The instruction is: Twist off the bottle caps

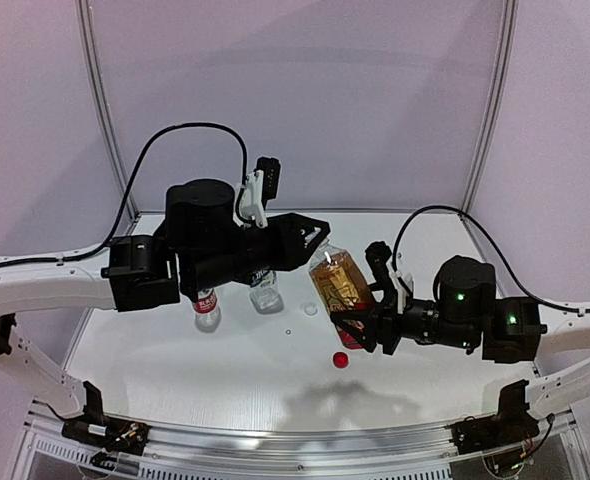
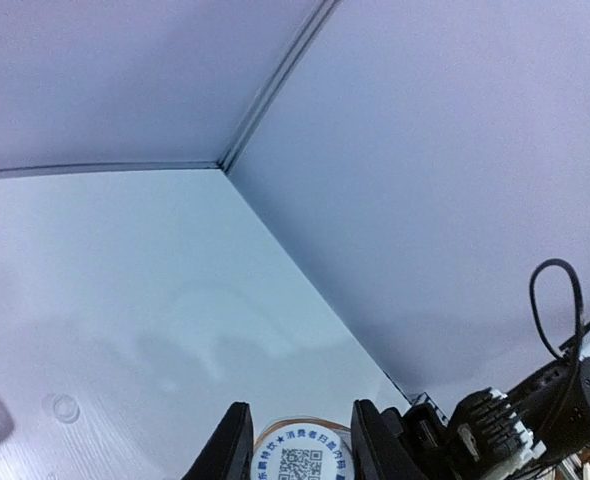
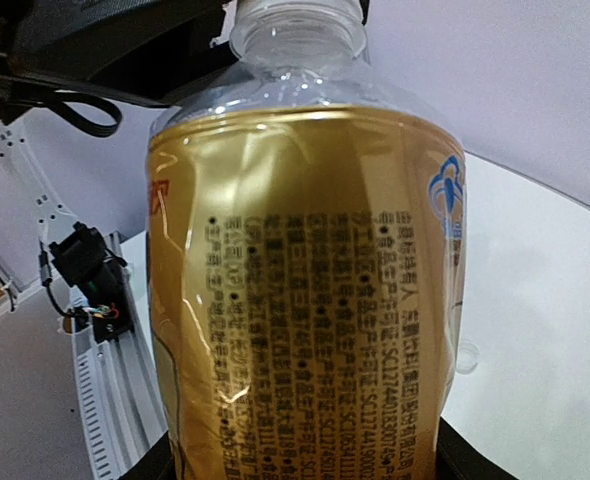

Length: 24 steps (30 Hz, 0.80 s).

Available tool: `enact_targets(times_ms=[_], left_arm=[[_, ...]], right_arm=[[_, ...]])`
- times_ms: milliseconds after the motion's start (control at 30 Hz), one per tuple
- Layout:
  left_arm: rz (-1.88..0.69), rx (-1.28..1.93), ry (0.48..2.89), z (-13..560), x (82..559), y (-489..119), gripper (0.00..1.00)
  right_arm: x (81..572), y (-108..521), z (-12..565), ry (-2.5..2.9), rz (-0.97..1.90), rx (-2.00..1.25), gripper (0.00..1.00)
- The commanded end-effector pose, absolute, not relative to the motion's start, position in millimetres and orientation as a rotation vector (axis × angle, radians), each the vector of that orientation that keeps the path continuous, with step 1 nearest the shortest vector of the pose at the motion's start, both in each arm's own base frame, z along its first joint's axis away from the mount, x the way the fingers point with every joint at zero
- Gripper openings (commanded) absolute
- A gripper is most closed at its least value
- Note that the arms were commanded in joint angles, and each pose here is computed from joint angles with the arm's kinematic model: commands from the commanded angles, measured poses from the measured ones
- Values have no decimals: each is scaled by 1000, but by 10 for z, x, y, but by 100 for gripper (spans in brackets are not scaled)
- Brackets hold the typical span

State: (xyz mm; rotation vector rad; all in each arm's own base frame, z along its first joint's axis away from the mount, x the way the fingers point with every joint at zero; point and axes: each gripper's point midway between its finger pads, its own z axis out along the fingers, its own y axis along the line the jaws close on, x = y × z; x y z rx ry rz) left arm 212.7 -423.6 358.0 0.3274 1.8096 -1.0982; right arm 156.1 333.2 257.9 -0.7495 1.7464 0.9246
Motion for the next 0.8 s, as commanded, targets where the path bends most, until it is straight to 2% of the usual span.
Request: enact_targets(times_ms=[0,100,167,267,400,633,767], left_arm=[[-1010,183,1919,3312,2186,-4142,2],[-1015,201,1909,3344,2165,-4142,5],[-1033,231,1898,3381,2133,-4165,13],[-1069,297,1860,3500,2065,-4219,28],[-1078,411,1770,3735,1943,-4192,56],[-962,469,1667,3922,1875,-3759,88],[-951,622,1604,3870,1790,-3639,90]], right_arm=[[1846,3177,2495,1829,758,-596,0],[1848,3174,2499,1828,756,-595,0],[1846,3175,2498,1827,756,-597,0],[1837,3187,2490,1827,760,-605,0],[1811,3218,2491,1825,779,-622,0],[1734,3231,2555,1802,835,-645,0],[1533,3320,2656,1747,967,-730,0]])
